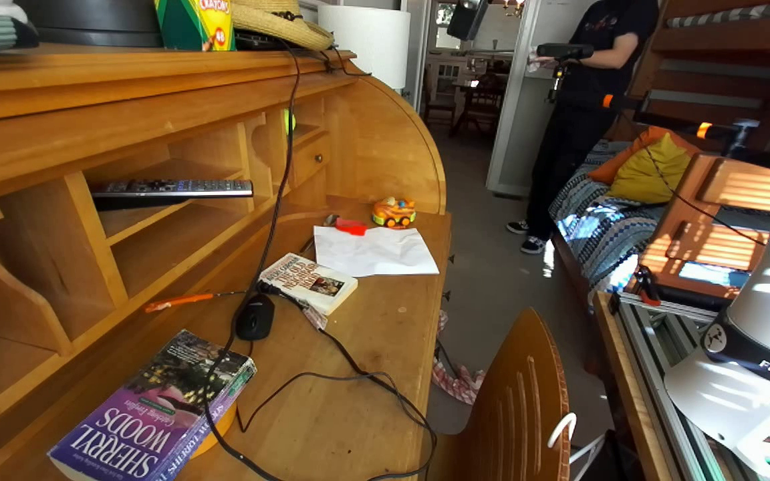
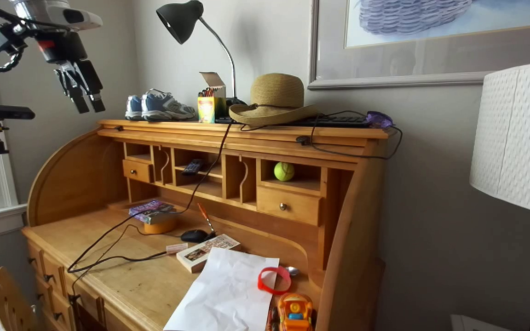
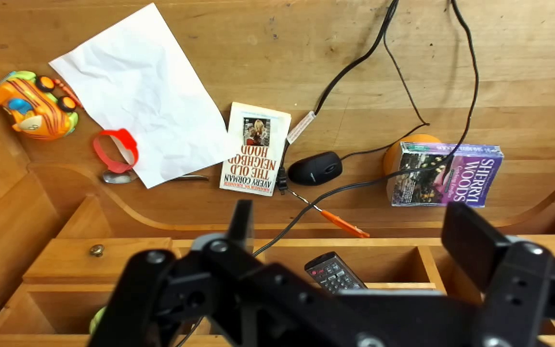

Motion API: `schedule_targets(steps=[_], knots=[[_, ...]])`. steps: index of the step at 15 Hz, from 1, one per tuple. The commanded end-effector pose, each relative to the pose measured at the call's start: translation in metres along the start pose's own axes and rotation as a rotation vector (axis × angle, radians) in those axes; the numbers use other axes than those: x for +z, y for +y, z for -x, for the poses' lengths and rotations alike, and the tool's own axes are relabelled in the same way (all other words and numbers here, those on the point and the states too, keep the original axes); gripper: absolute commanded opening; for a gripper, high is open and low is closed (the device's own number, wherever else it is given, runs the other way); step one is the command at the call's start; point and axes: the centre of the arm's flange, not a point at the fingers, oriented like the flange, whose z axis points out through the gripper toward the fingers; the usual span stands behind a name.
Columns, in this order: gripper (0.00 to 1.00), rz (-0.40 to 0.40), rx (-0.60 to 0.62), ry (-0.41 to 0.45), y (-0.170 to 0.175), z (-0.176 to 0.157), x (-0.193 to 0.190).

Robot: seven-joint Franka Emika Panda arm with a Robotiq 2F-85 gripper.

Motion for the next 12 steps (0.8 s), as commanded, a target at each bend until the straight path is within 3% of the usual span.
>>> schedule_targets(steps=[1, 4, 8, 12], knots=[[1.0, 0.0, 0.0, 0.0, 0.0, 0.0, 0.0], [1.0, 0.0, 0.0, 0.0, 0.0, 0.0, 0.0], [1.0, 0.034, -0.059, 0.192, -0.012, -0.035, -0.031], [1.0, 0.053, -0.251, 0.358, -0.064, -0.086, -0.075]])
